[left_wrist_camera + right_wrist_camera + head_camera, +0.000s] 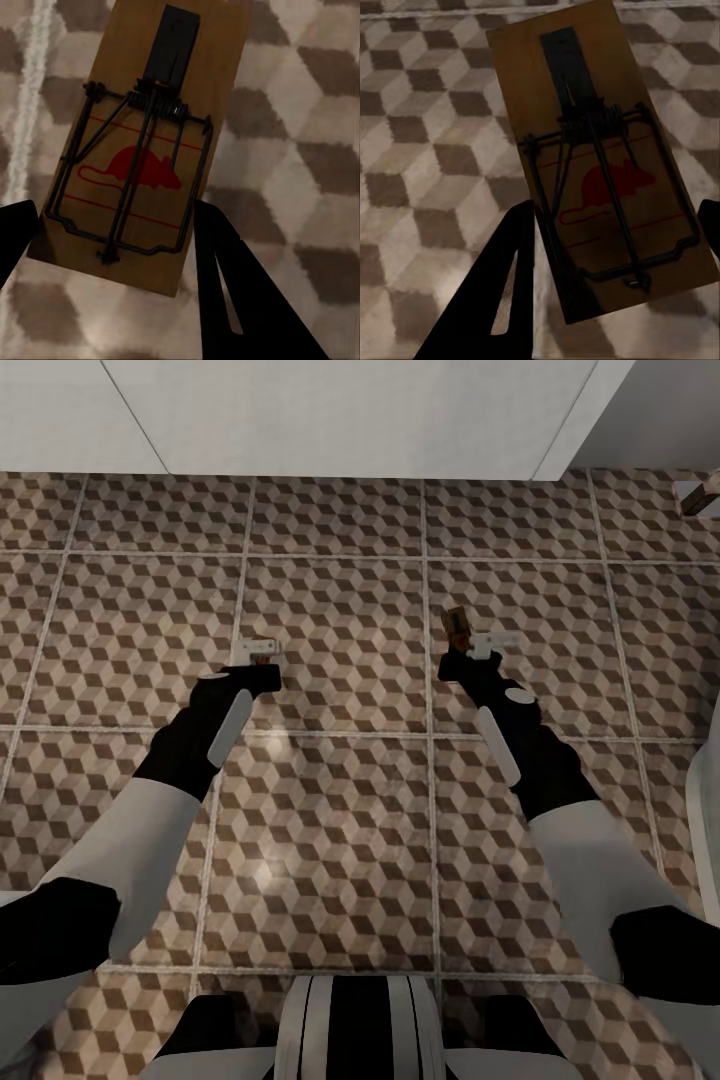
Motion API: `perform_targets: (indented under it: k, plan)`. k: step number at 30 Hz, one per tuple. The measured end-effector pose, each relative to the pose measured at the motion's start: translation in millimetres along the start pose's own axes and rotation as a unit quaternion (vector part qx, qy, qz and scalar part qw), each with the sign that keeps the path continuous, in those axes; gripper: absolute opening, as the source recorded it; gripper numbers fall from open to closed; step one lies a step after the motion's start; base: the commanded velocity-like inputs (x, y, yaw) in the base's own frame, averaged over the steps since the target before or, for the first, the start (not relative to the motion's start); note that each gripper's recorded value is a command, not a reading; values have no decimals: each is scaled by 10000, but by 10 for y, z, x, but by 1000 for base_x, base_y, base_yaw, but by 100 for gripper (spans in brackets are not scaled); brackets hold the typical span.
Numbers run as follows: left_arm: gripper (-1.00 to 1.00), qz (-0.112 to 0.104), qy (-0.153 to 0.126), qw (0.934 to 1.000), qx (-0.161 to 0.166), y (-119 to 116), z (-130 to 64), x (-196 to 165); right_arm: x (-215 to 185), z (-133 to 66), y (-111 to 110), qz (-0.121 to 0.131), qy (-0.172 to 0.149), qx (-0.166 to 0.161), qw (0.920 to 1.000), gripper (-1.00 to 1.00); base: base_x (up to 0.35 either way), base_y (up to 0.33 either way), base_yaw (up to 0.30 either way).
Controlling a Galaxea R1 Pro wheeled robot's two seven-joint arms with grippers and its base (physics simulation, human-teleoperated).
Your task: Take the four mousetraps from the cabinet in the bathroom and place them on the bathroom floor. Make sure all four end up on the same floor surface, and ensure that at least two of them are either under or directly next to the same bathroom sink.
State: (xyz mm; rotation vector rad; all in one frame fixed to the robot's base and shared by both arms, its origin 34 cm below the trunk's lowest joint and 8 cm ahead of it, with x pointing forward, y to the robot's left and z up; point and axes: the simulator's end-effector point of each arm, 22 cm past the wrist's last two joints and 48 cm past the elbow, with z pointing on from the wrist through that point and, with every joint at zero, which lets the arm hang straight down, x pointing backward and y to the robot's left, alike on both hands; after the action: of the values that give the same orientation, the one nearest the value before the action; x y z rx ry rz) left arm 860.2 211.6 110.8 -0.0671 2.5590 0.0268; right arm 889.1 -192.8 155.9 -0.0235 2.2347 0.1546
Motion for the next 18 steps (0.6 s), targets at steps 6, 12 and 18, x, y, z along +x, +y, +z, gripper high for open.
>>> perform_targets:
  k: [6,12,18]
  plan:
    - [-100,-130,-478,9988,-10,18,-2,-228,-167,111,189,-113,-211,-97,9997,-100,0,0,0]
    - [-100,-166,-945,9954,28,60,-155,-612,-194,114,249,-129,-244,-202,9994,-100,0,0,0]
    - [-100,-200,-1793,9833,241,-54,-582,-1301,-185,109,306,-157,-241,-368,9989,-100,0,0,0]
